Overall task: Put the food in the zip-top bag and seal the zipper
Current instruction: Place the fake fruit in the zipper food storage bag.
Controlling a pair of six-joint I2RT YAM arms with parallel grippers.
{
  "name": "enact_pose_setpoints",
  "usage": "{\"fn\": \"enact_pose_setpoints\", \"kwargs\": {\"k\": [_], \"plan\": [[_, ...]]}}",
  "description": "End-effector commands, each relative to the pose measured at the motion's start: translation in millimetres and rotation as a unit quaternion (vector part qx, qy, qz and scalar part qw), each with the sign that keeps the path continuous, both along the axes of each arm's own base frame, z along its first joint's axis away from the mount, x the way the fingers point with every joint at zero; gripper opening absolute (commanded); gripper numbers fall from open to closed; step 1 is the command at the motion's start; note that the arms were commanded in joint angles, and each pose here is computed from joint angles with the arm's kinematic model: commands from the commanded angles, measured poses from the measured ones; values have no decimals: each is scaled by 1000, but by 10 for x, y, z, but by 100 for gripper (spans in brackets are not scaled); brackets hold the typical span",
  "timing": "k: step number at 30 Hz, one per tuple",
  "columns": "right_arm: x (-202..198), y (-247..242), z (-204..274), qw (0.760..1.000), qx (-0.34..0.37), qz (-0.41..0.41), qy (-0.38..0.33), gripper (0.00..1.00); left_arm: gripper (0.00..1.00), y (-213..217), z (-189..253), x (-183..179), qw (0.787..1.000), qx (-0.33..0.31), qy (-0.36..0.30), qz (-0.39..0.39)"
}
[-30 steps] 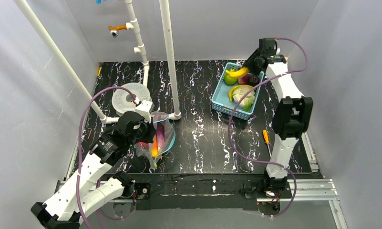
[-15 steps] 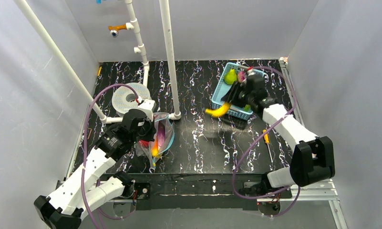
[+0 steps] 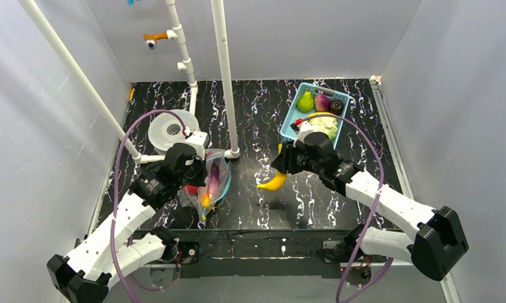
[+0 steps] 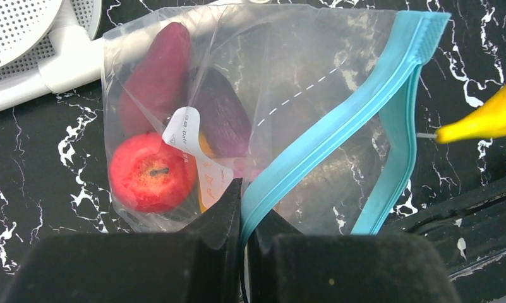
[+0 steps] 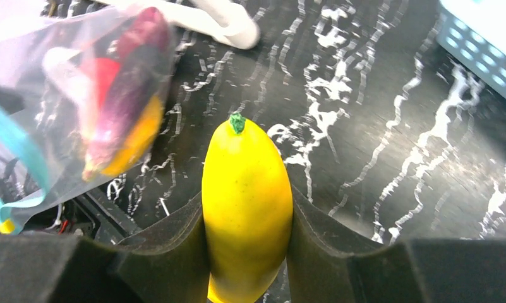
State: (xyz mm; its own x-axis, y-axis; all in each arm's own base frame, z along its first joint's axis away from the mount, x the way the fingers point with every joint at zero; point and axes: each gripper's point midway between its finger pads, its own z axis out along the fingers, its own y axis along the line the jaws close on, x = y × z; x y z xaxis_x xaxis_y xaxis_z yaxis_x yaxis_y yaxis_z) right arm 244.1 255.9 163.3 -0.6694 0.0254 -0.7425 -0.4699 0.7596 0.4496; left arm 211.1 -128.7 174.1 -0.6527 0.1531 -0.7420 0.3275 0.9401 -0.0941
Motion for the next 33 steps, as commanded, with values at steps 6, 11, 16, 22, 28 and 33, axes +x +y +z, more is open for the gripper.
{"fn": "enact_pose_setpoints", "kwargs": {"k": [6, 11, 16, 22, 28, 33], "plan": [[-164, 688, 1233, 977, 35, 80, -194, 16, 0, 19, 249, -11, 998, -35, -58, -4], [-242, 1037, 1626, 959, 54, 112, -253, 18, 0, 22, 300, -30, 996, -44, -71, -7], [-301, 1342, 1917, 936, 57, 136, -319, 21, 0, 19, 320, -45, 996, -47, -73, -10], [-178, 1593, 1993, 911, 6, 135, -389, 23, 0, 35, 385, -74, 995, -57, -85, -10], [38, 1725, 1915, 886, -67, 118, -443, 21, 0, 43, 428, -101, 994, -64, -93, -12], [20, 1871, 1911, 865, -105, 106, -479, 22, 0, 44, 448, -112, 993, -66, -96, -14]]}}
